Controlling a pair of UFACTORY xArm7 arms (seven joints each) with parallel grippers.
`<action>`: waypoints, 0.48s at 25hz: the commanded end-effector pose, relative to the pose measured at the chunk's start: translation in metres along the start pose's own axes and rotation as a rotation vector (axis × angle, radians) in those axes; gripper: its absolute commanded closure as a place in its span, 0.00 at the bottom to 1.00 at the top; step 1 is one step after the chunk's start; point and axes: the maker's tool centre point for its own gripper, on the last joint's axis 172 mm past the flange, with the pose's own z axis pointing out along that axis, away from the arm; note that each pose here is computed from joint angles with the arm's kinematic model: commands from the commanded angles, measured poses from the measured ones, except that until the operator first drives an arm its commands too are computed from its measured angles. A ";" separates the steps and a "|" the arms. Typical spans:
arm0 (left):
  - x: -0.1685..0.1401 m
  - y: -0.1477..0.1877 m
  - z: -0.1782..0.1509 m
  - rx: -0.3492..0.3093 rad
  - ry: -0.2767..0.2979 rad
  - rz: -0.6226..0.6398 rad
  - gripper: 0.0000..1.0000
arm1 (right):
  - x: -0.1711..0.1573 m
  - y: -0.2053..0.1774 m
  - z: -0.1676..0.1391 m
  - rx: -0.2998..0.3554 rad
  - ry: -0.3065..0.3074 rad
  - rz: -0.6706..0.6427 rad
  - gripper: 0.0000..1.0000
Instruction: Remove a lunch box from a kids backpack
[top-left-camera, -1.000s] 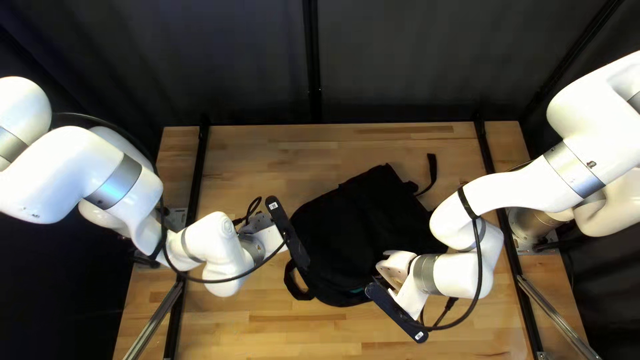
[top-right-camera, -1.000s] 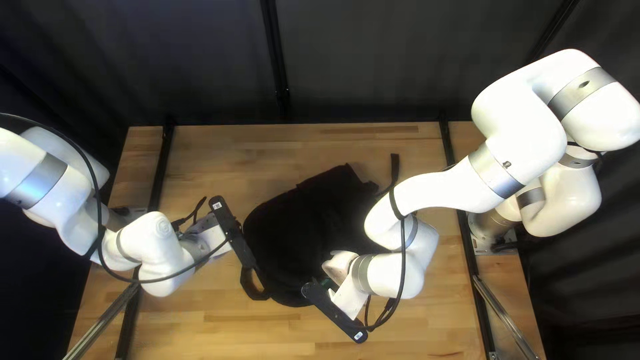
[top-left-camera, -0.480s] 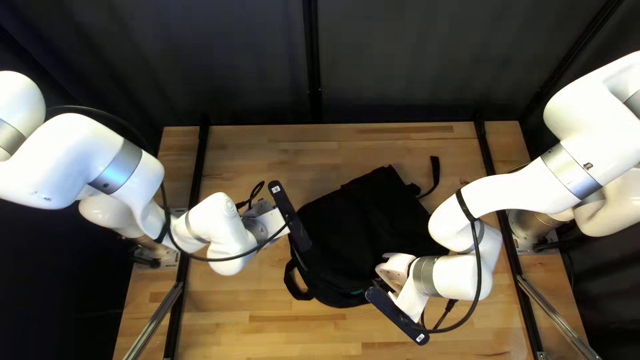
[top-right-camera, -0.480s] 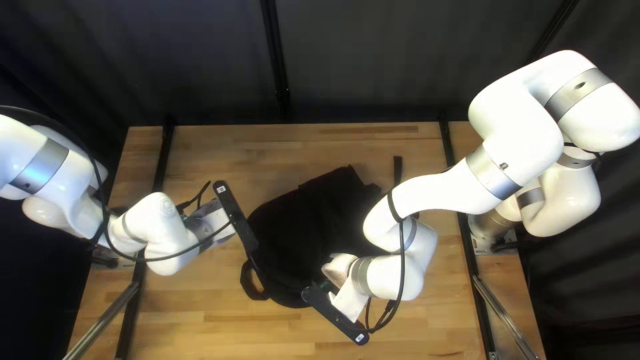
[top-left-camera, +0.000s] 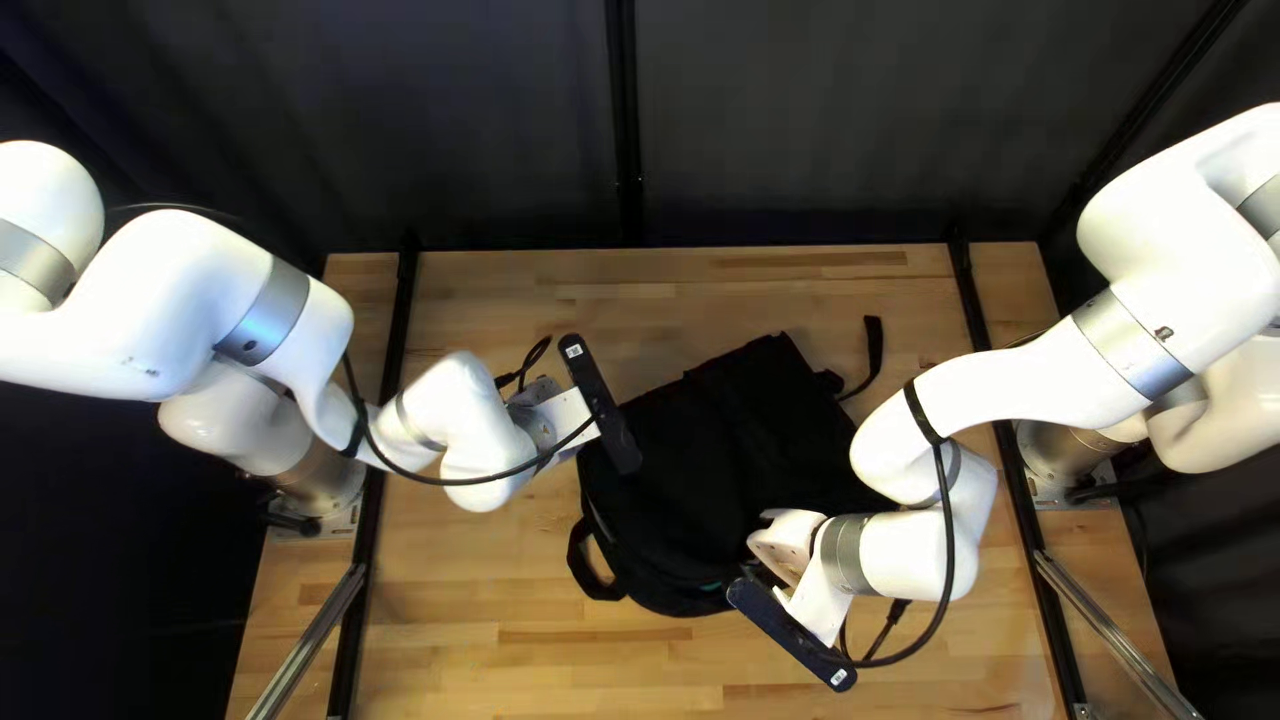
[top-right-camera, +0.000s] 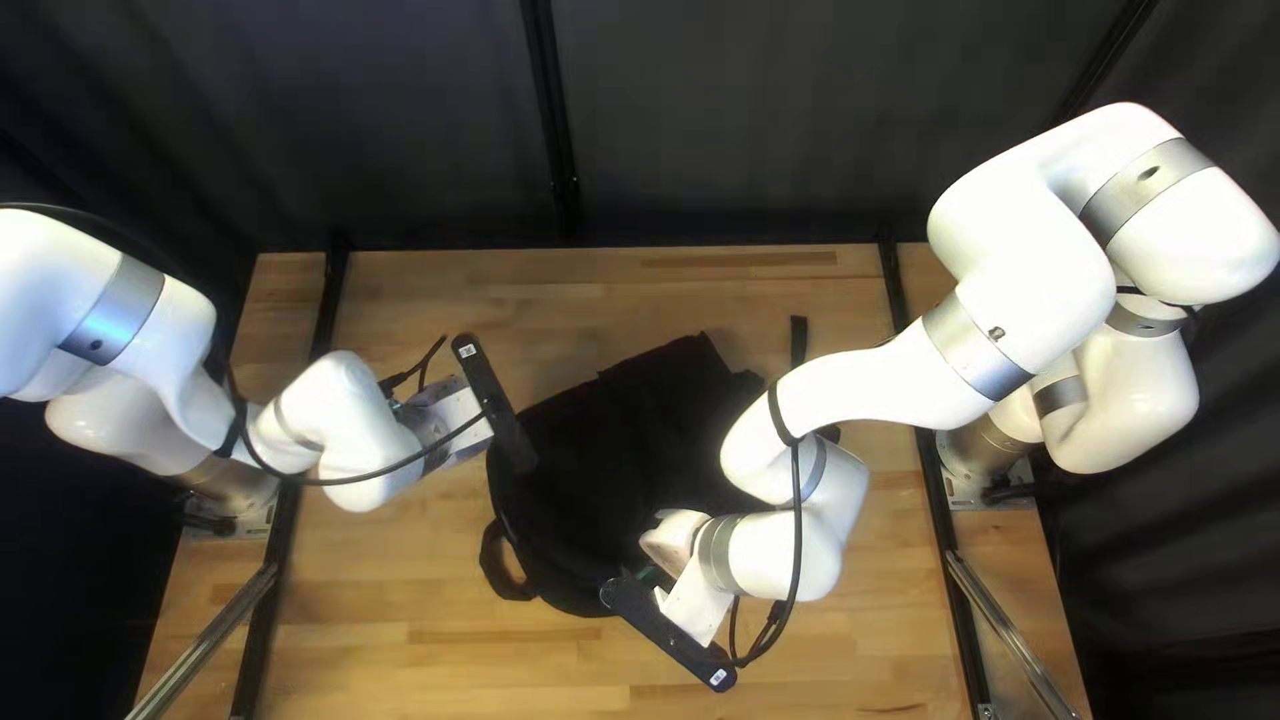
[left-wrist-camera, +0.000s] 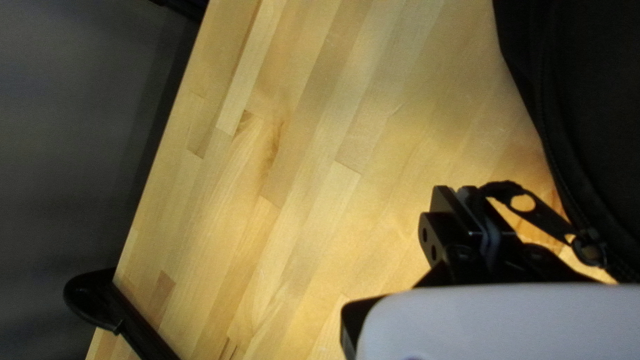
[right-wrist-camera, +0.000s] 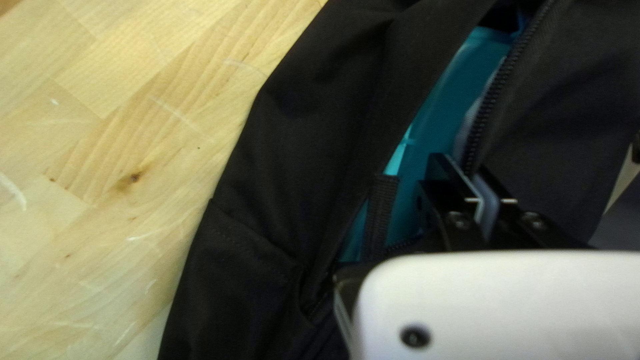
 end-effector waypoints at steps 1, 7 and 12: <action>0.010 -0.003 0.009 -0.008 -0.003 0.002 1.00 | 0.000 -0.001 0.001 0.002 0.001 -0.005 1.00; 0.026 -0.012 0.014 -0.015 -0.003 0.008 1.00 | 0.001 -0.001 0.002 0.005 0.004 -0.010 1.00; 0.040 -0.016 0.020 -0.022 0.002 0.009 1.00 | 0.000 -0.001 0.003 0.005 0.004 -0.011 1.00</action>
